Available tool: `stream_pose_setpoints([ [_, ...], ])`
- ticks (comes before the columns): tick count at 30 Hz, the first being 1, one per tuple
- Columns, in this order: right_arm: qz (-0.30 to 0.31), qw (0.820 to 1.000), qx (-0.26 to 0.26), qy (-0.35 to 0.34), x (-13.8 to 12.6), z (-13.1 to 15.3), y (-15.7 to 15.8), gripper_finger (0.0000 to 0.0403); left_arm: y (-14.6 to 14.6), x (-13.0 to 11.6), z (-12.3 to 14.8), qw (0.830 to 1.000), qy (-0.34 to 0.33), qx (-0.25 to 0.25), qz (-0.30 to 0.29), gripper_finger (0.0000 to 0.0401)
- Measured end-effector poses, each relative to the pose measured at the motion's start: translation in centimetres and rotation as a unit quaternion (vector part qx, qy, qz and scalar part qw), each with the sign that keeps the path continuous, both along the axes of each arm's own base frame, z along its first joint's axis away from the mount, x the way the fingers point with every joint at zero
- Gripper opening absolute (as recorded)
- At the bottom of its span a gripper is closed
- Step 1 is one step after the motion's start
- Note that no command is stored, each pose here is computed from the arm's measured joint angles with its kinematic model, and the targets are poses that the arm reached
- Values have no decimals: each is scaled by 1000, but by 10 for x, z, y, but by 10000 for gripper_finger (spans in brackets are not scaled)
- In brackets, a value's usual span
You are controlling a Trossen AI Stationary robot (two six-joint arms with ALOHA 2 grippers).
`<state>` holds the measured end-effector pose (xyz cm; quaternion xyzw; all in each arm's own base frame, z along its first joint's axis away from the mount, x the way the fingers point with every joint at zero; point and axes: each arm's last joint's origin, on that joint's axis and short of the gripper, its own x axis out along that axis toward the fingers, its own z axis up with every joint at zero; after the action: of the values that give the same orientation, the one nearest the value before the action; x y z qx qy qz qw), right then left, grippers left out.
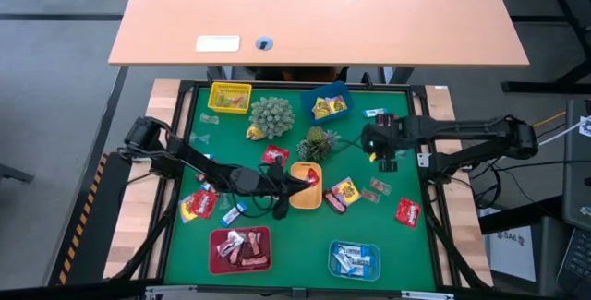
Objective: Sort candy
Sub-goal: Put the red candy into the light orange bin
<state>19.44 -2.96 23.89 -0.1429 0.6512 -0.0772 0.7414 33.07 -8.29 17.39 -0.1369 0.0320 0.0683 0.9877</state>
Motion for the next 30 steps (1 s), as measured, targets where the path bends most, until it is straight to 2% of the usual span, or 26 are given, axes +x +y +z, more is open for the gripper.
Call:
stream_pose_setpoints([
  [4, -42, 999, 1, 5, -6, 0, -27, 175, 1, 0, -4, 1000, 18, 4, 4, 45],
  [9, -139, 990, -9, -16, -18, 1, -70, 175, 3, 0, -5, 1000, 21, -6, 17, 93],
  [15, -263, 960, -46, -84, -39, 6, -121, 175, 3, 0, -5, 1000, 23, -7, 17, 124],
  [20, -342, 931, -64, -110, -58, 7, -146, 175, 3, 0, -6, 1000, 25, -6, 17, 128],
  [25, -421, 899, -14, -125, -73, -4, -164, 175, 3, 0, -6, 1000, 26, -6, 17, 128],
  [30, -432, 894, 34, -113, -71, -18, -172, 175, 3, 0, -6, 1000, 26, -6, 17, 128],
])
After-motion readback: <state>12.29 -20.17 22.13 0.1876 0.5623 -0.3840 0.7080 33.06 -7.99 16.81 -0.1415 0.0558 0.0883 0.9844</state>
